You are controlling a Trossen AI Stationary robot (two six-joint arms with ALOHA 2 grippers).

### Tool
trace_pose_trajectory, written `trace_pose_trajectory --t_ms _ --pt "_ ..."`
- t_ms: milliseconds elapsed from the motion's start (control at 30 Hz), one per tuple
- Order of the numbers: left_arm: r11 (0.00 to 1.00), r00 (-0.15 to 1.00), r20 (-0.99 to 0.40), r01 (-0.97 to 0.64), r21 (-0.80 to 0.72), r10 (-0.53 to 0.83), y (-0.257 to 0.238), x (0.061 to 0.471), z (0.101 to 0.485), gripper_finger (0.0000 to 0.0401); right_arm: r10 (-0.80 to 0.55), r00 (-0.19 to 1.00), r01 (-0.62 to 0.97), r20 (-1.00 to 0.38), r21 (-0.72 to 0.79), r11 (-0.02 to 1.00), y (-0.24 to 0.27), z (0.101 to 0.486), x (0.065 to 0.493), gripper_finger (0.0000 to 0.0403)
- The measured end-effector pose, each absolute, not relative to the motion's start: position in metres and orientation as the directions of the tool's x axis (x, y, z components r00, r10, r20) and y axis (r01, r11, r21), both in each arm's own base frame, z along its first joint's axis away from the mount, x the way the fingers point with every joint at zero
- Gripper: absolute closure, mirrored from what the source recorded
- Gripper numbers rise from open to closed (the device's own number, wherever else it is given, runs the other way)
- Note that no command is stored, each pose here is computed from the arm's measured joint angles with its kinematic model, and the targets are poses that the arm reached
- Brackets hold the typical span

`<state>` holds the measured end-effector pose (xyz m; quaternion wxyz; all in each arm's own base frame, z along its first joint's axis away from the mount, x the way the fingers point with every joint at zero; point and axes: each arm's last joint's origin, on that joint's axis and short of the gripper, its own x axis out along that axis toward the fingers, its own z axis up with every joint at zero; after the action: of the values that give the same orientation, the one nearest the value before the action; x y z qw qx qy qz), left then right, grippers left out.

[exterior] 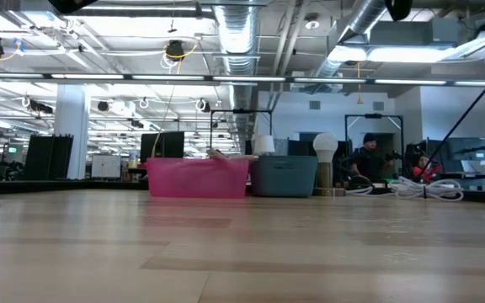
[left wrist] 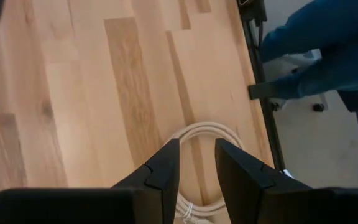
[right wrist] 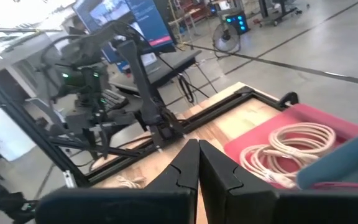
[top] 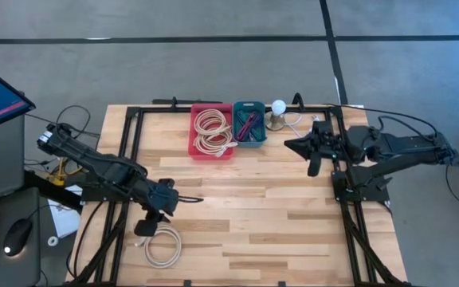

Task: Pick & Place USB Port
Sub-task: Put the light brown HDMI cable into the pink bin

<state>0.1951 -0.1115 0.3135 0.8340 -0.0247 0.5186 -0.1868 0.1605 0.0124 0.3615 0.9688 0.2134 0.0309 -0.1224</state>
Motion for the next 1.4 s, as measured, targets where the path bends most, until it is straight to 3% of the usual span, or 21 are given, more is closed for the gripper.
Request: trace_pose_trajectory --t_ms 167,333,633,900,1133,1400 --pt "0.941 0.412 -0.86 0.271 -0.201 -0.302 -0.11 0.196 0.312 0.03 -0.249 0.954 0.295 -0.168 0.372 0.88 0.008 0.356 0.16 0.0403" --pt "0.949 0.379 -0.883 0.25 -0.19 -0.277 -0.111 0.196 0.3 0.03 -0.255 0.935 0.308 -0.246 0.208 0.928 0.007 0.348 0.158 0.0403" --pt "0.919 0.077 -0.931 0.207 -0.335 -0.357 -0.132 0.218 0.247 0.0299 -0.179 0.937 0.244 -0.299 0.198 0.949 0.009 0.343 0.157 0.0403" --pt "0.936 -0.068 -0.956 0.19 -0.295 -0.287 -0.148 0.233 0.205 0.0299 -0.141 0.943 0.222 -0.301 0.254 0.941 0.01 0.343 0.157 0.0403" --pt "0.947 -0.118 -0.961 0.176 -0.267 -0.249 -0.153 0.241 0.184 0.0299 -0.137 0.947 0.22 -0.29 0.276 0.936 0.01 0.344 0.158 0.0403" --pt "0.958 -0.049 -0.976 0.186 -0.216 -0.211 -0.158 0.253 0.17 0.0299 -0.137 0.948 0.219 -0.286 0.277 0.936 0.01 0.345 0.158 0.0403"
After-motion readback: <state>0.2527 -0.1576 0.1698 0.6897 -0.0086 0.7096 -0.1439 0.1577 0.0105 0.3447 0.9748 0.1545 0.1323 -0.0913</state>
